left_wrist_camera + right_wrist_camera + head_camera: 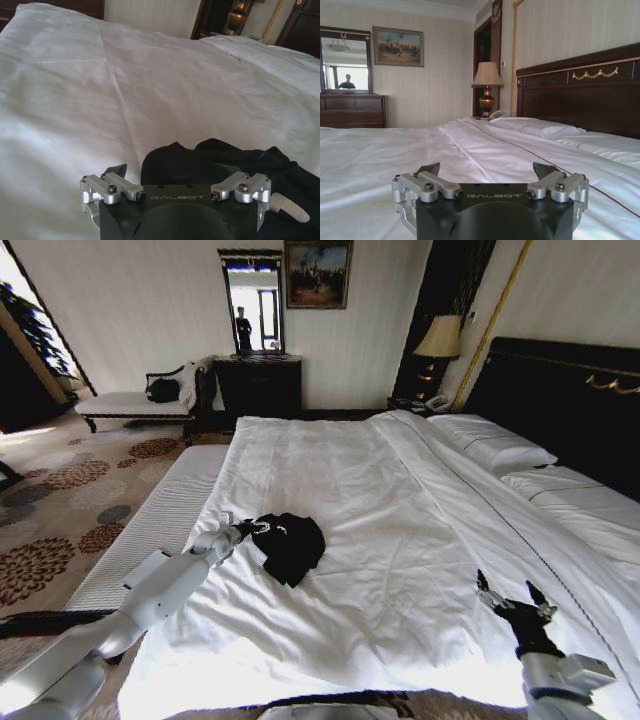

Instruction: Fold the clothes on the bed.

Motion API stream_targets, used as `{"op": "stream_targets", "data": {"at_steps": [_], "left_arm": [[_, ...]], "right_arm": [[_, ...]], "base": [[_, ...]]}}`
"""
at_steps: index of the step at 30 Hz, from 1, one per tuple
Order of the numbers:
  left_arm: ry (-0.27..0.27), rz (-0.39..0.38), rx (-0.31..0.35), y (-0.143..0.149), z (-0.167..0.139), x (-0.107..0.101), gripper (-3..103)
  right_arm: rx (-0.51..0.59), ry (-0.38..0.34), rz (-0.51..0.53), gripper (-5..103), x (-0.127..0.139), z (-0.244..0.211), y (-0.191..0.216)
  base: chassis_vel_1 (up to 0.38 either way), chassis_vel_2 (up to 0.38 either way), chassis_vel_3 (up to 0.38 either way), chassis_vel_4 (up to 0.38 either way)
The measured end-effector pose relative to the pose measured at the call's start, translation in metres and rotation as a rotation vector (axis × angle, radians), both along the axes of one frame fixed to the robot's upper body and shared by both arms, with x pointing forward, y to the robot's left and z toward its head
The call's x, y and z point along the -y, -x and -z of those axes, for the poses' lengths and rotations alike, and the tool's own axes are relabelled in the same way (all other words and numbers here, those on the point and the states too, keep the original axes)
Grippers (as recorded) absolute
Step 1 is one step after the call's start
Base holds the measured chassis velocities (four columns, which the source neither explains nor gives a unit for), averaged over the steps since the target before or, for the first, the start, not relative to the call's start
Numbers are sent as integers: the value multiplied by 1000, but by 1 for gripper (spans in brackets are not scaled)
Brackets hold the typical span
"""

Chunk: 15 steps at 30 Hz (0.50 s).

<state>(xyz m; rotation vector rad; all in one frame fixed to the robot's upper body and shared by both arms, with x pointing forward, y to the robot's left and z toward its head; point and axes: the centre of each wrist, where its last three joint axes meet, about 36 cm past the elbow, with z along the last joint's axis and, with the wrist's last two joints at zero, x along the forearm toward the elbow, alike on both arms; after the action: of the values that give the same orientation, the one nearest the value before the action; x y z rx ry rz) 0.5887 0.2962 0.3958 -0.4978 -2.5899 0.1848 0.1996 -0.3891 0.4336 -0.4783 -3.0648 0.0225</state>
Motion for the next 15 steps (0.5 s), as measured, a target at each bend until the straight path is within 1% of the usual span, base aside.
{"op": "stream_targets", "data": {"at_steps": [3,5,7,11,12,14,15], "left_arm": [[-4,7,-4,1,2,2,100],[-3,12,-5,1,3,5,91],[-1,13,-5,1,3,6,91],[17,9,-10,0,3,8,70],[17,9,-10,0,3,8,70],[26,4,-10,0,1,6,58],[32,2,-9,0,1,5,58]], "right_arm": [[0,0,-1,100,0,0,-1],[1,1,-3,100,0,-2,-2],[2,1,-4,100,0,-2,-2],[1,2,-2,100,1,-3,-1],[1,2,-2,100,1,-3,-1],[0,3,-1,100,1,-3,-1],[0,3,-1,100,1,-3,-1]], "base": [[0,0,0,0],[0,0,0,0],[0,0,0,0],[0,0,0,0],[0,0,0,0],[0,0,0,0],[0,0,0,0]]}}
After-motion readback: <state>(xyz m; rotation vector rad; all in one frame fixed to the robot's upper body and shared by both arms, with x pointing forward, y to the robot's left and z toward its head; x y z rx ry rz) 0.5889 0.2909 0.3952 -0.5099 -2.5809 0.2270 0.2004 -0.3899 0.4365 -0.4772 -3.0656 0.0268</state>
